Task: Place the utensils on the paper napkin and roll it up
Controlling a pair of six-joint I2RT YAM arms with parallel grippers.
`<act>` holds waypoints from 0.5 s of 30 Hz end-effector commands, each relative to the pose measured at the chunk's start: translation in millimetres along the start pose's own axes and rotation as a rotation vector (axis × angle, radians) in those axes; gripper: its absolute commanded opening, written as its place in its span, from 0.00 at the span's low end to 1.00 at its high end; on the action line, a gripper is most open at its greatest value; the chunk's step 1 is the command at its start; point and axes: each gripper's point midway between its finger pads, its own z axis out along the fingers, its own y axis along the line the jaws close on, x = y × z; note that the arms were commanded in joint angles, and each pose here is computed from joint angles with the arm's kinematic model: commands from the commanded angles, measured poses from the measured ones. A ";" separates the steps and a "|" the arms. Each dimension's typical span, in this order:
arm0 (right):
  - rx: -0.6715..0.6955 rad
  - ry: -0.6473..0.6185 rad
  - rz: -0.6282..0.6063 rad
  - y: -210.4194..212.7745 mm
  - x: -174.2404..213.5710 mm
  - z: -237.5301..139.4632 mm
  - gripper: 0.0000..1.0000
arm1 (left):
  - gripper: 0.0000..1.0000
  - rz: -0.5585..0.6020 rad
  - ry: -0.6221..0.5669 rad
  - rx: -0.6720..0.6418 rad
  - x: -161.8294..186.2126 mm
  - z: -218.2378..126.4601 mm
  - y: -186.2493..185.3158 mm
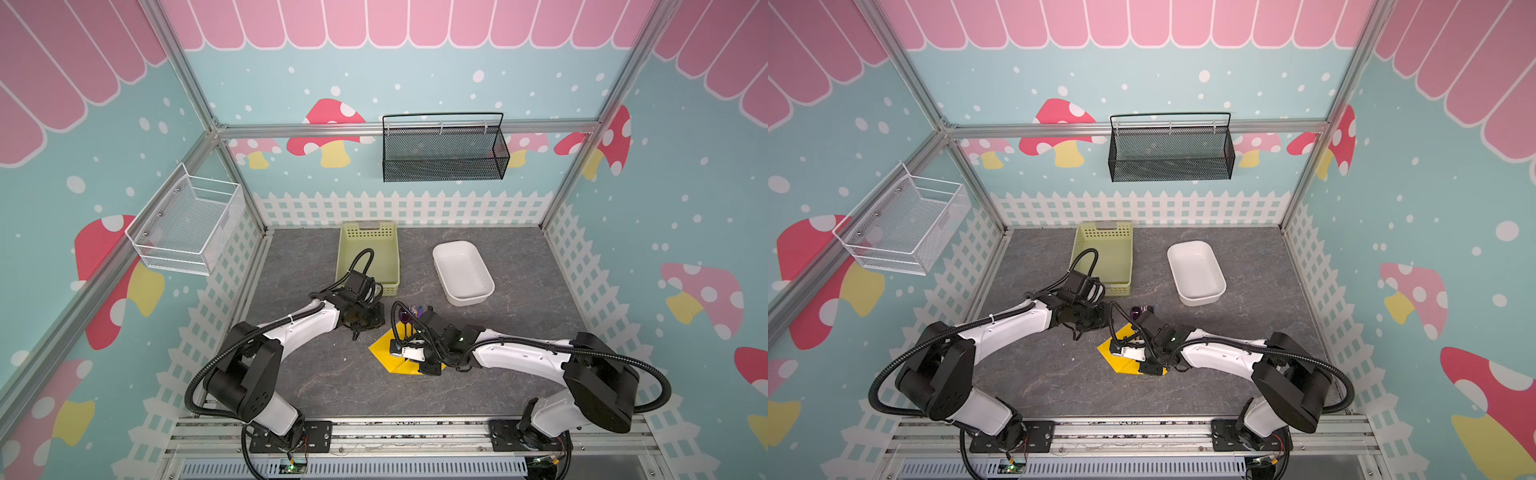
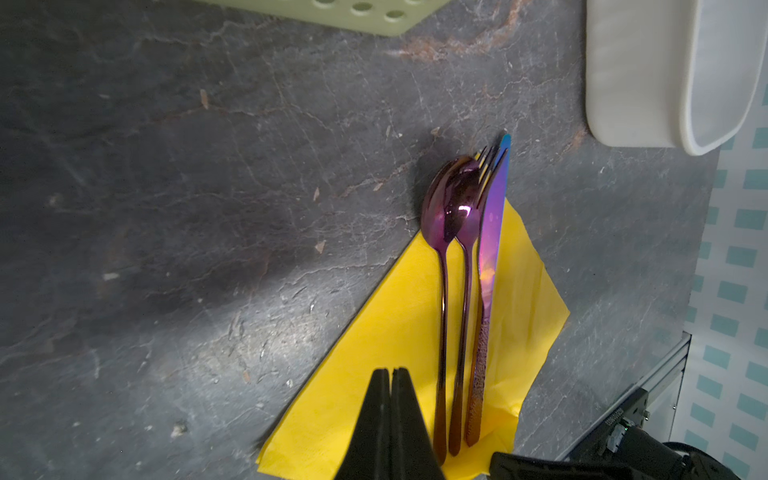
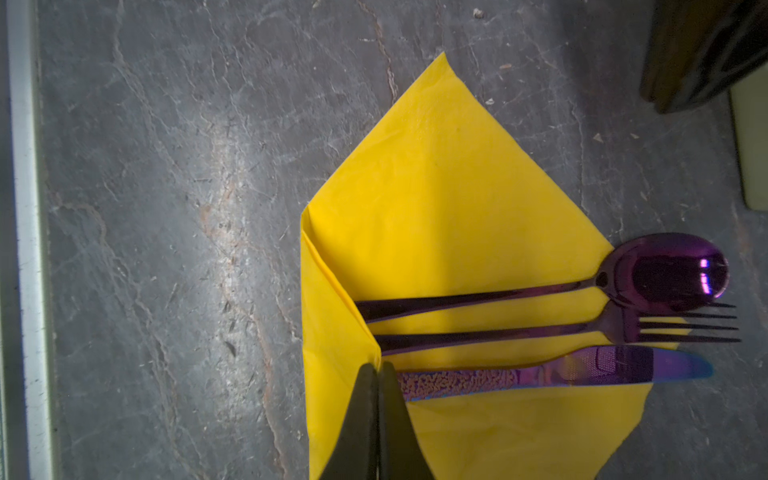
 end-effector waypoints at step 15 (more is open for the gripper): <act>0.046 -0.017 -0.002 -16.4 -2.2 11.7 0.04 | 0.00 -0.045 0.087 0.075 71.6 -2.9 -12.7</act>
